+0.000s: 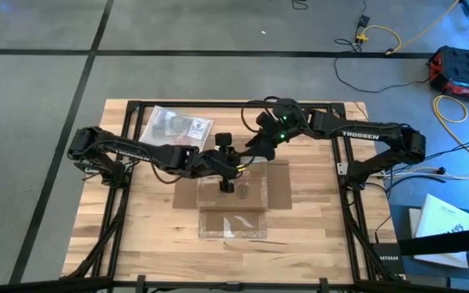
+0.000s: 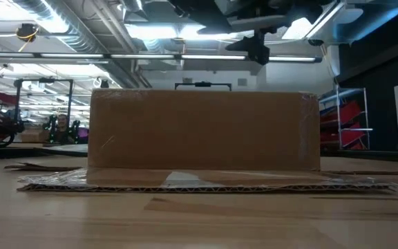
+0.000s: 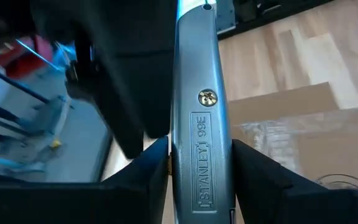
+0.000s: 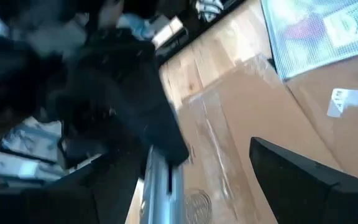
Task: Unpack boxes
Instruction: Break down the box until it is fully flat
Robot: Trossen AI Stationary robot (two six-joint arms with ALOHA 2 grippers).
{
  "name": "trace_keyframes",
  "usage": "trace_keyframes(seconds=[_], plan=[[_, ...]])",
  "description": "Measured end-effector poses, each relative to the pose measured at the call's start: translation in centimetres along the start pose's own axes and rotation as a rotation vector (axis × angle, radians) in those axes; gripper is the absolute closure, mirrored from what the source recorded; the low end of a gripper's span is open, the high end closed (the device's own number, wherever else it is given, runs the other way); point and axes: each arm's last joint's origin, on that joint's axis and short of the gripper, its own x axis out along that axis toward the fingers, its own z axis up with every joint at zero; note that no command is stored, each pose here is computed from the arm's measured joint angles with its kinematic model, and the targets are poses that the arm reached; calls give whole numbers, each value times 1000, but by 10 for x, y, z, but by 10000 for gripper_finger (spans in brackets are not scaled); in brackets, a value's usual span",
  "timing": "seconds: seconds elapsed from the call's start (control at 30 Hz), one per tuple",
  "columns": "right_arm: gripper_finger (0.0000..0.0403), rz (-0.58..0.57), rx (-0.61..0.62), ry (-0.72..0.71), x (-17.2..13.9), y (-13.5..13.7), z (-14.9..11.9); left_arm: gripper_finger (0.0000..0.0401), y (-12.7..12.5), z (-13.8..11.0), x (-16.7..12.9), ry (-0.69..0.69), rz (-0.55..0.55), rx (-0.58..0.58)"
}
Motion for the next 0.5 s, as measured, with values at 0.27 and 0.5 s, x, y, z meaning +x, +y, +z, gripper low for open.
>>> trace_keyframes(seconds=[0.27, 0.5], plan=[[118, 52, 118, 1, 0, 3, 2, 274, -2, 2, -3, 10, 41, 34], [118, 41, 130, 28, 1, 2, -1, 274, -2, 2, -3, 9, 41, 37]])
